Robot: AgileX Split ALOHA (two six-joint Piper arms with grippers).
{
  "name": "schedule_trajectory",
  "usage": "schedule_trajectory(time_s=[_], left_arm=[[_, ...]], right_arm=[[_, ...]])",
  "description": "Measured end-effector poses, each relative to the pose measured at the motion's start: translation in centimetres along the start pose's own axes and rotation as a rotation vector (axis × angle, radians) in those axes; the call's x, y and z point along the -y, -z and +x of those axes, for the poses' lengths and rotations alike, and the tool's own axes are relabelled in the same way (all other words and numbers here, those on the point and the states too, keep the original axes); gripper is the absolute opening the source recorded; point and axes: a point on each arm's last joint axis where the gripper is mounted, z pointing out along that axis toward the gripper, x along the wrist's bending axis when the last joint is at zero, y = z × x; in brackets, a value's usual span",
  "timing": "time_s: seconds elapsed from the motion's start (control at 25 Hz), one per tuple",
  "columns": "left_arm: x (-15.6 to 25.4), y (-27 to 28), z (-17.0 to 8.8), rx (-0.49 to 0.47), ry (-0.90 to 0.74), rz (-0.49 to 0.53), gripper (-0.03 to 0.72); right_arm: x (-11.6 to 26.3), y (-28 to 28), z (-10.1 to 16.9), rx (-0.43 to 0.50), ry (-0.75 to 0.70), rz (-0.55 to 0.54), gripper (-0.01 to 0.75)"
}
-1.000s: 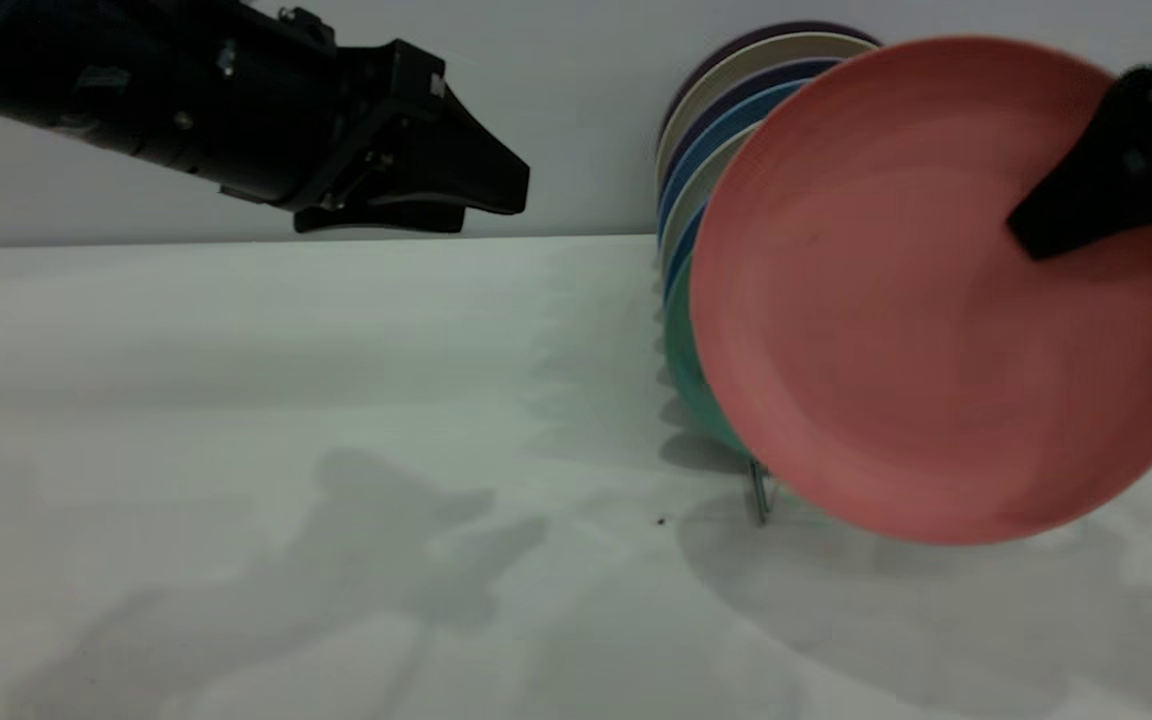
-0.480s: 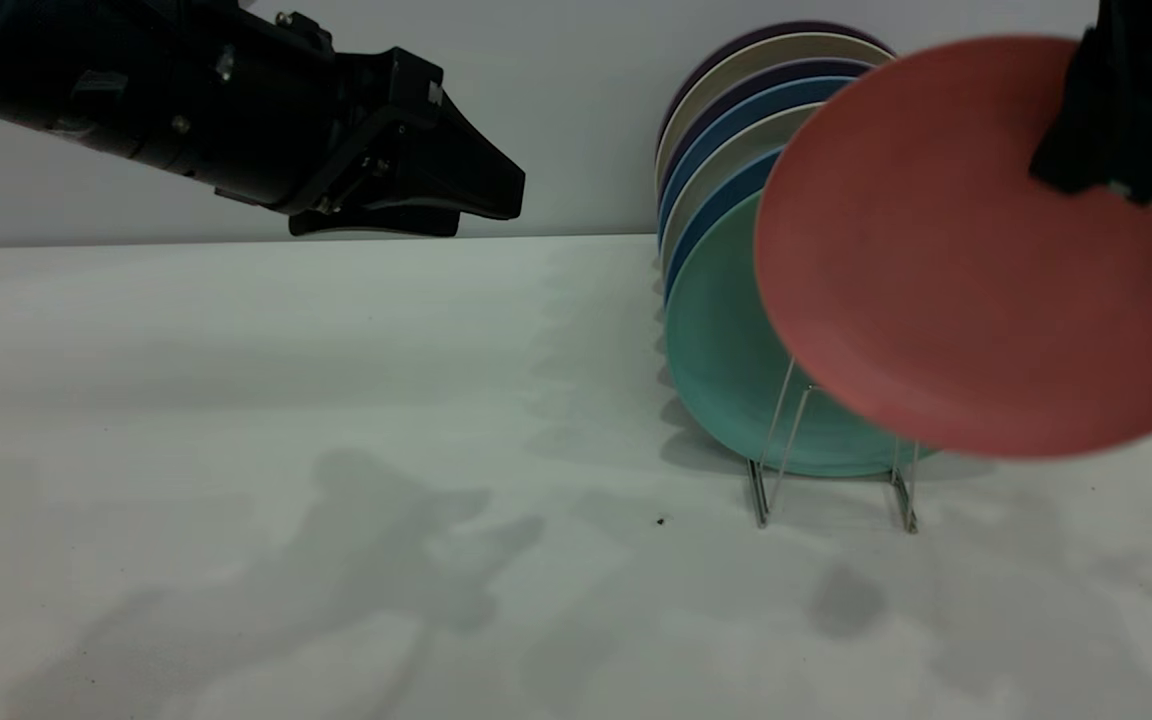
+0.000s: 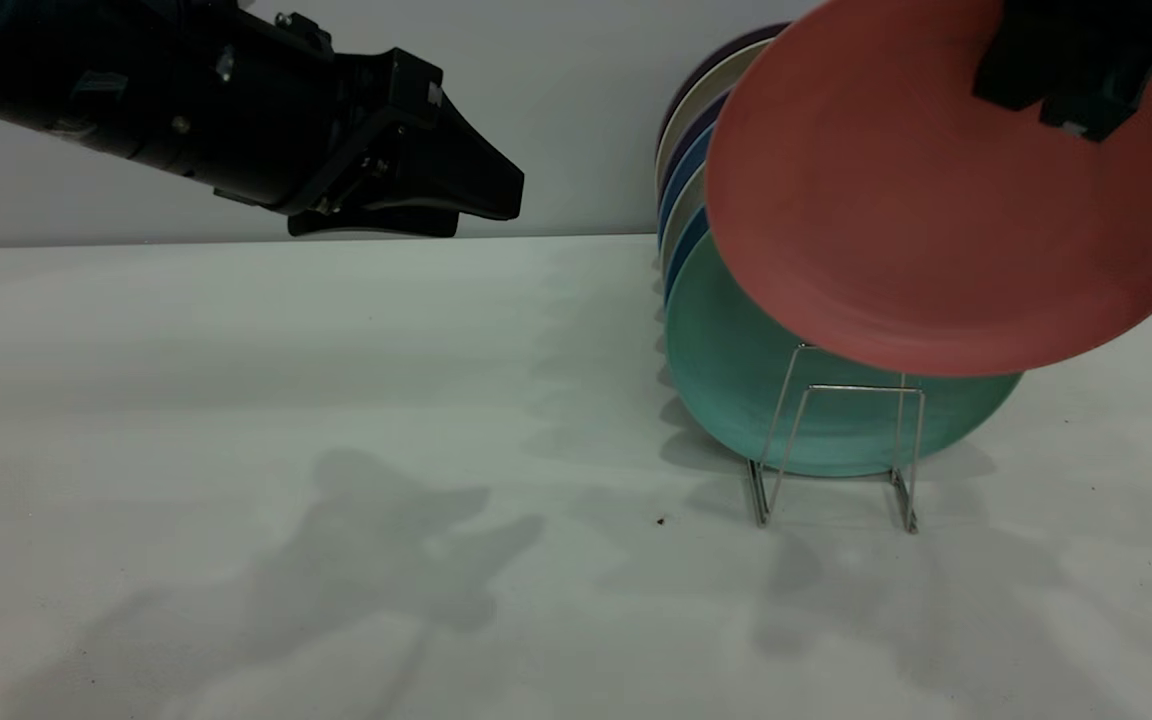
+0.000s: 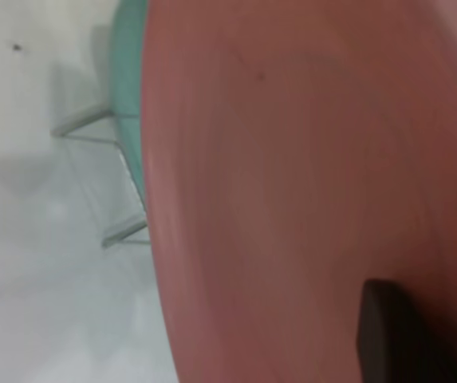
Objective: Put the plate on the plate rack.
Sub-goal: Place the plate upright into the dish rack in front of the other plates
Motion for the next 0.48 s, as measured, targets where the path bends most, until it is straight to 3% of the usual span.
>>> schedule_trajectory(time_s=[0.48], left_arm=[[0.00,0.00,0.01,-0.001,0.000,0.000,0.500]], right_arm=[[-0.43,-0.52,0.35,-0.010,0.155,-0.017,0.129]])
